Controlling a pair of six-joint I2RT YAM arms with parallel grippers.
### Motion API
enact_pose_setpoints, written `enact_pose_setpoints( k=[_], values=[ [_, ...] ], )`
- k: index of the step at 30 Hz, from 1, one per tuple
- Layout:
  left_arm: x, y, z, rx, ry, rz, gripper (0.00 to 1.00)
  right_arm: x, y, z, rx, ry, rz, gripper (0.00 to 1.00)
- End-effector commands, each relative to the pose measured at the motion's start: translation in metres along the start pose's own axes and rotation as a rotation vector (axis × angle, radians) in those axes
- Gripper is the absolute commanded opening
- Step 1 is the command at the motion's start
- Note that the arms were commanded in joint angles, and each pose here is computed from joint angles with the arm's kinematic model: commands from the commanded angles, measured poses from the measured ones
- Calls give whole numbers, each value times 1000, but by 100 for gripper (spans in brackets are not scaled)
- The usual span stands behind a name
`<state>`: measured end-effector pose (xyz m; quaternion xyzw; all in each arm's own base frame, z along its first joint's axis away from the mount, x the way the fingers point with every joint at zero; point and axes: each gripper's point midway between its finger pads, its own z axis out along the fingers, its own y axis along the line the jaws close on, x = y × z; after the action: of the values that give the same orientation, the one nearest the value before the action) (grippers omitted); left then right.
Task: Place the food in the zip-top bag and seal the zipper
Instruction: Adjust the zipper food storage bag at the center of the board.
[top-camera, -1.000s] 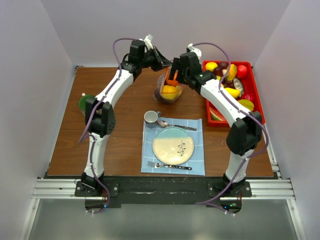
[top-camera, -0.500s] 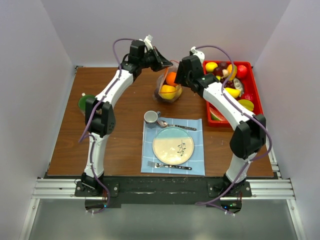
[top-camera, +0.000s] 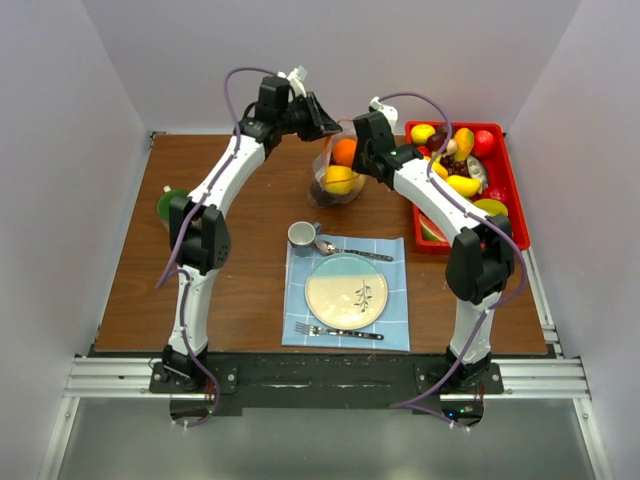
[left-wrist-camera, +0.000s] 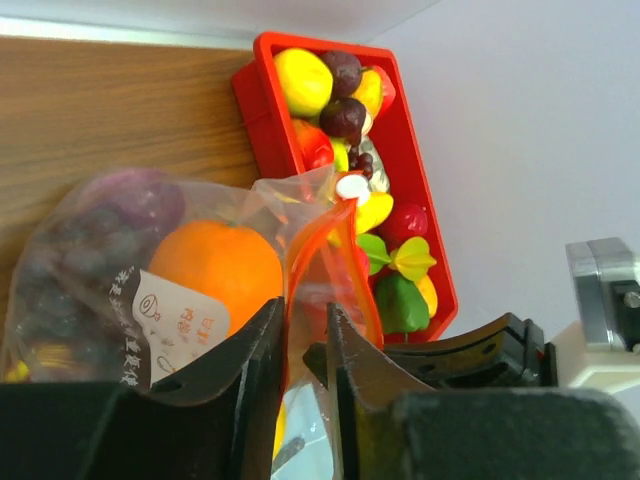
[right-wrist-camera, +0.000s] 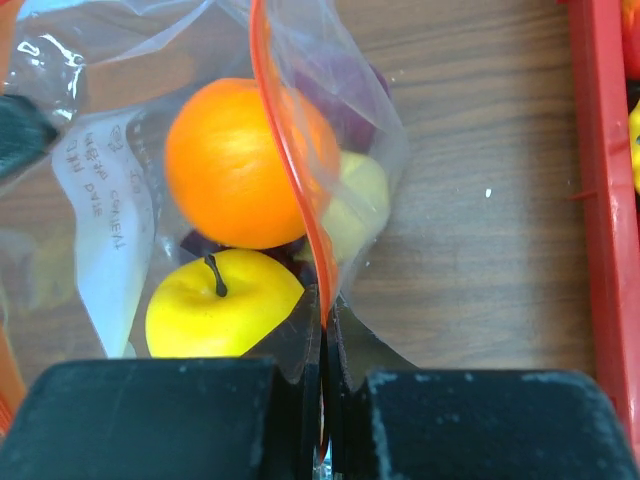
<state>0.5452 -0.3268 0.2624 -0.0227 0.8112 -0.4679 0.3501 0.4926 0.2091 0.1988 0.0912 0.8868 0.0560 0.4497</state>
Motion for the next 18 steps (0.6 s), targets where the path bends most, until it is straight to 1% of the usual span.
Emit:
enact_pose_setpoints(
  k=[1, 2, 3, 4, 10, 12, 16, 18],
  values=[
    [-33, -20, -33, -35, -79, 233, 32, -41, 11, -24, -43, -97, 28, 0],
    [-35, -18, -36, -55, -84, 253, 36, -41, 11, -23, -43, -95, 24, 0],
    [-37, -20, -41, -70, -93, 277, 37, -42, 12, -23, -45, -96, 25, 0],
    [-38, -13, -45, -107, -92, 307, 38, -42, 13, -23, -49, -96, 25, 0],
    [-38, 5, -58, -253, -87, 403, 37, -47, 18, -24, -66, -98, 27, 0],
    [-30, 7, -57, -274, -67, 423, 37, -47, 19, -24, -68, -99, 27, 0],
    [-26, 9, -57, -312, -64, 453, 36, -48, 21, -23, -73, -96, 27, 0],
    [-27, 10, -58, -319, -70, 454, 33, -49, 22, -23, -76, -94, 25, 0]
  ],
)
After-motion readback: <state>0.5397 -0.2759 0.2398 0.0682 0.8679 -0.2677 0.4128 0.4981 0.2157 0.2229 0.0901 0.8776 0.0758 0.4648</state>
